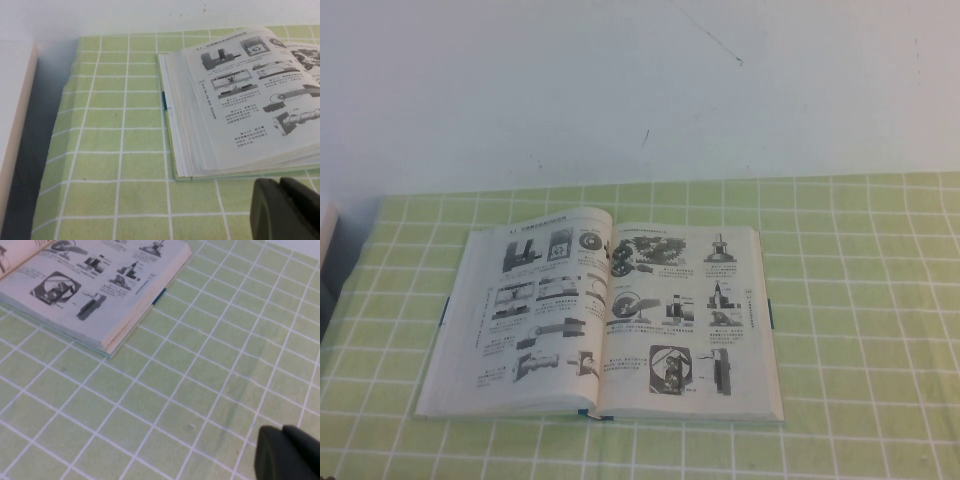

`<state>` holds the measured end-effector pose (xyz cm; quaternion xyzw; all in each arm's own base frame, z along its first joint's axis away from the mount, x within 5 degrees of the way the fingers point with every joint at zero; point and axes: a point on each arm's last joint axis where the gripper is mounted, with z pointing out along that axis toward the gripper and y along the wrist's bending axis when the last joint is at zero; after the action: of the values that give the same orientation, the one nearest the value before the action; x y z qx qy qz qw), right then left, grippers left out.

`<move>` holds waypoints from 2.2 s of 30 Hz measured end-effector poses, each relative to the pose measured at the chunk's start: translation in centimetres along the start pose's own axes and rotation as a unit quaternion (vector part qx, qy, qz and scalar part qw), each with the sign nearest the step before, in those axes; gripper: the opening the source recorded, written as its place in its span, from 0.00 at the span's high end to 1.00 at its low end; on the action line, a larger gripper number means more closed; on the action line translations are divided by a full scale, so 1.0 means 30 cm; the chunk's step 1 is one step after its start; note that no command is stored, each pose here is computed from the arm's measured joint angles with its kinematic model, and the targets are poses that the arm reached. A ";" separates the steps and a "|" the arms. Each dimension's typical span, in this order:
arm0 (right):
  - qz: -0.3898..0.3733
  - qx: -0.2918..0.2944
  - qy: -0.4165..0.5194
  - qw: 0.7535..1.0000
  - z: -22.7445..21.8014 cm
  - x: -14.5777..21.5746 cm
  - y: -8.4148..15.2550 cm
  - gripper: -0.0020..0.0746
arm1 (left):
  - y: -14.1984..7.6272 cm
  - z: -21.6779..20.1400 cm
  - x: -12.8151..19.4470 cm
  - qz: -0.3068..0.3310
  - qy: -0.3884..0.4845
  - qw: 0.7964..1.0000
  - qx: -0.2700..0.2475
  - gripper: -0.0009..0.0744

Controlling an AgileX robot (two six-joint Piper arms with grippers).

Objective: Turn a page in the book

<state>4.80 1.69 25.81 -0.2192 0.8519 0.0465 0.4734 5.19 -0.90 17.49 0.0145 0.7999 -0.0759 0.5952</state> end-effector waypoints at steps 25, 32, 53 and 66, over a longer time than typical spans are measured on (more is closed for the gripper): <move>-0.008 0.178 -0.070 0.981 0.142 0.247 -0.022 0.98 | 0.000 0.000 0.000 0.001 0.000 1.000 0.000 0.99; 0.011 0.173 -0.078 0.982 0.154 0.260 -0.016 0.98 | 0.000 0.000 0.000 0.002 0.000 1.000 -0.001 0.99; 0.069 0.151 -0.094 0.982 0.157 0.256 -0.006 0.98 | 0.000 0.000 0.000 0.005 0.000 1.000 -0.001 0.99; 0.074 0.149 -0.095 0.981 0.157 0.255 -0.005 0.98 | 0.000 0.000 0.000 0.005 0.000 1.000 -0.001 0.99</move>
<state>5.10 0.37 16.92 -0.0774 0.8143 -0.0261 0.5747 5.19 -0.88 17.49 0.0182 0.7997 -0.0723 0.5957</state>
